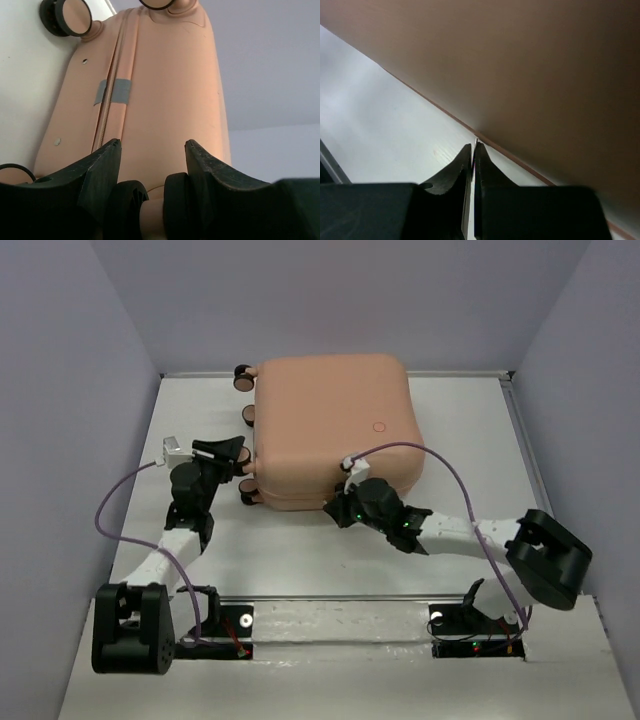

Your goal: Pack the luggage

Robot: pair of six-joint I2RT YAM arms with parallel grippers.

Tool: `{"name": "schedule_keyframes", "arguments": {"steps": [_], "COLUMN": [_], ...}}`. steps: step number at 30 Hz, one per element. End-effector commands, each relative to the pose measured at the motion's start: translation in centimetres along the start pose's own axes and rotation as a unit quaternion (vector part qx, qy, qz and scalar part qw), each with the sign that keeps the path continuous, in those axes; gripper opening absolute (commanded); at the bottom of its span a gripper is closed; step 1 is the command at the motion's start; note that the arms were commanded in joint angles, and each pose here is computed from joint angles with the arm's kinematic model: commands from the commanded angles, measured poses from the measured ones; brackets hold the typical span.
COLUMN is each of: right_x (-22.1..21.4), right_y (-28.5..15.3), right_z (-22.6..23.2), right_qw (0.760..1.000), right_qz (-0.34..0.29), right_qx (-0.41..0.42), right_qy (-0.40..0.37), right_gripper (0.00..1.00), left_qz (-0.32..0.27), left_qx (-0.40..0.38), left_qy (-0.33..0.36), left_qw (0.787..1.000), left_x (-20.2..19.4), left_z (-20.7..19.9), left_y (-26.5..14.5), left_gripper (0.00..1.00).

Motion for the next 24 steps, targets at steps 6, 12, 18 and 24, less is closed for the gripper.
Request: {"name": "schedule_keyframes", "arguments": {"steps": [6, 12, 18, 24], "right_x": [1.3, 4.8, 5.8, 0.2], "right_y": [2.6, 1.1, -2.0, -3.5], "right_z": [6.3, 3.5, 2.2, 4.6], "right_qw": [0.994, 0.992, 0.992, 0.980], "right_qz": [-0.019, -0.043, -0.074, -0.052], "right_qx": [0.096, 0.113, 0.096, 0.191], "right_qy": [-0.046, -0.048, -0.045, 0.026], "right_gripper": [0.07, 0.07, 0.07, 0.07], "left_qz": [0.164, 0.180, 0.195, 0.206], "left_qx": [-0.044, -0.070, -0.117, -0.172], "left_qy": [0.123, 0.116, 0.147, 0.189], "left_qw": [0.978, 0.974, 0.963, 0.945], "left_x": [-7.1, -9.3, -11.9, -14.6], "left_z": [2.2, 1.0, -4.6, -11.7], "left_y": [-9.3, -11.2, -10.5, -5.6], "left_gripper": [0.06, 0.06, 0.06, 0.06]}}
Point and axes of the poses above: each gripper's point midway between its finger pads, its own y axis out along the fingers, its own z axis along the line the jaws close on, x = y × z, the point moved 9 cm from there along -y, back along the fingers, and after that the axes turned 9 degrees about y, right-handed, at the moved point
